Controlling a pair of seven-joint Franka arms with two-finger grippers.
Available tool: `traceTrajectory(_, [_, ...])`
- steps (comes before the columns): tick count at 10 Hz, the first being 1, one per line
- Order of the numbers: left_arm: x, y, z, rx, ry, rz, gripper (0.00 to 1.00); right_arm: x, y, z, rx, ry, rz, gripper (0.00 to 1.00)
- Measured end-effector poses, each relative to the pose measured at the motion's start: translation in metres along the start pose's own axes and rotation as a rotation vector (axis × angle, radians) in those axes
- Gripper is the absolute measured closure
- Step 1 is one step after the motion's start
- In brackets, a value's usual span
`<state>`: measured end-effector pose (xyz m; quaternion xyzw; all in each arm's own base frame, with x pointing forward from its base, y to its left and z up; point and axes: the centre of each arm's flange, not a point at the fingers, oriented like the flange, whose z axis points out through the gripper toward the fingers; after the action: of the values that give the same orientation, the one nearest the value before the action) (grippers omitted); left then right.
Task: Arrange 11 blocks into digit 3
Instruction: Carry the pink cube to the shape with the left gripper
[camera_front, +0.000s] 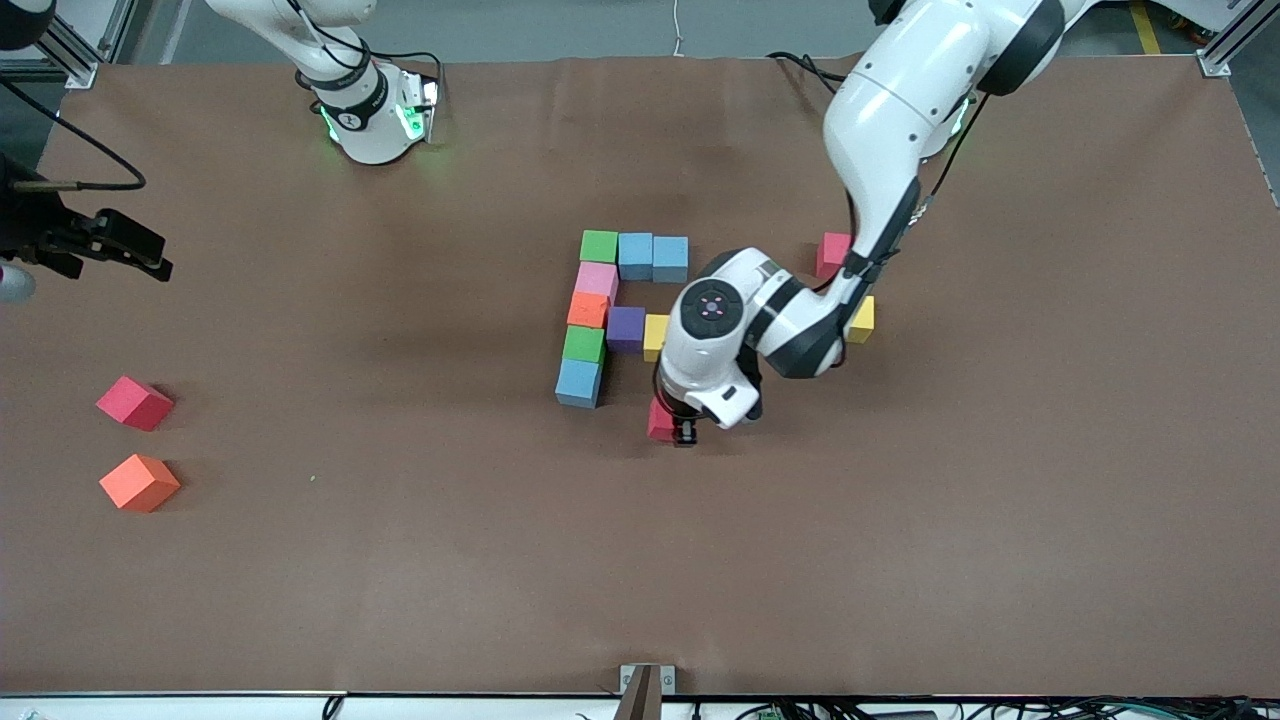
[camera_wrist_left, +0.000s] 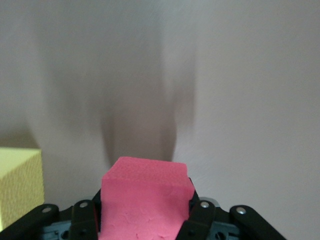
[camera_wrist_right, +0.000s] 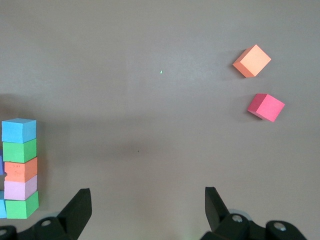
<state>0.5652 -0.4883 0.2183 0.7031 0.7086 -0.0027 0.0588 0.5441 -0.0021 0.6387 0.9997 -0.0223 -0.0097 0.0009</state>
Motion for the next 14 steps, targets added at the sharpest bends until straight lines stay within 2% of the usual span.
traceTrajectory(4, [-0.035, -0.024, 0.011, 0.001, -0.015, -0.008, 0.43, -0.031, 0.006, -0.018, 0.009, 0.071, -0.026, 0.00])
traceTrajectory(8, [-0.048, -0.032, 0.020, -0.028, -0.032, -0.015, 0.43, -0.015, 0.000, -0.012, 0.013, 0.126, -0.051, 0.00])
traceTrajectory(14, [-0.052, -0.036, 0.025, -0.045, -0.028, -0.006, 0.43, -0.005, 0.008, -0.019, 0.013, 0.156, -0.036, 0.00])
